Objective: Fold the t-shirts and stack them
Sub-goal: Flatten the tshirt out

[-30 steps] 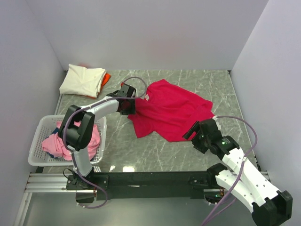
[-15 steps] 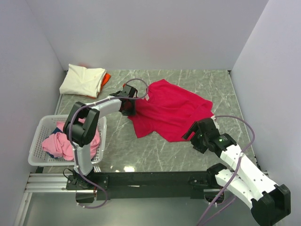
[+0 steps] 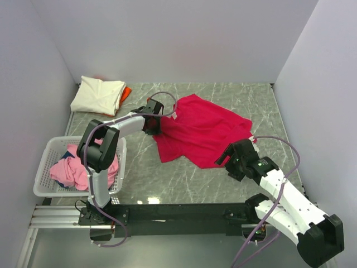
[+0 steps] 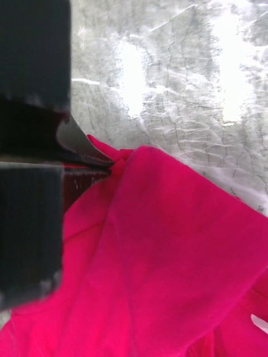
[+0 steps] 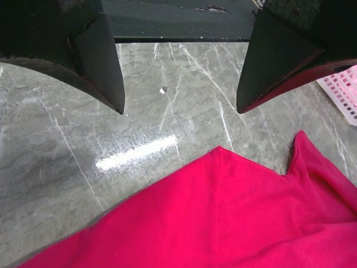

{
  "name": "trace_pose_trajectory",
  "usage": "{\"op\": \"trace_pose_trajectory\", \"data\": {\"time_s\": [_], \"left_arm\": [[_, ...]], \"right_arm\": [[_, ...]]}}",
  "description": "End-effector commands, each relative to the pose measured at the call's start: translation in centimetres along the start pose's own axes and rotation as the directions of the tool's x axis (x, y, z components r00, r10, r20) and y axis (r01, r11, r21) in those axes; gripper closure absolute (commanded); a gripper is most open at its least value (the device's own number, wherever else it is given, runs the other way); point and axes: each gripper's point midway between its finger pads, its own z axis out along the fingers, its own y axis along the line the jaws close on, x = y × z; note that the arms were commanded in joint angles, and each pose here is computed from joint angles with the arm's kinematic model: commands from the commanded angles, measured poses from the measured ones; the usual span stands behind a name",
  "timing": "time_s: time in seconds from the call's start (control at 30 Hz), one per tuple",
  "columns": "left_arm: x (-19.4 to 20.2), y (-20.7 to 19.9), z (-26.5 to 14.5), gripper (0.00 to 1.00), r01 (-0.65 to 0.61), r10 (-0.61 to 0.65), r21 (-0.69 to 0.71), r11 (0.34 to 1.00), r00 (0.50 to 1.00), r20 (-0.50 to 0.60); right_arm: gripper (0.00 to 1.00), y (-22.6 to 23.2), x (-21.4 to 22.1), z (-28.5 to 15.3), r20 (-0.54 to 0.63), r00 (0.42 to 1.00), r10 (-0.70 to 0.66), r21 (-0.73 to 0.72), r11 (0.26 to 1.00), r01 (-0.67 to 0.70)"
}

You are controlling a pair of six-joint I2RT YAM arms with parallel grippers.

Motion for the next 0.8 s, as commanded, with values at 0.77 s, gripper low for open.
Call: {"op": "trace_pose_trajectory", "data": {"time_s": [0.77], "left_arm": [[11.7,4.9,-10.8,0.72,0.145,-0.140,0.064,0.987,0.987,-0.076]], "right_arm": [[0.15,3.6,-0.3,0.4,-0.030,0.996,-0.086,-0.065,0.994,0.084]]}}
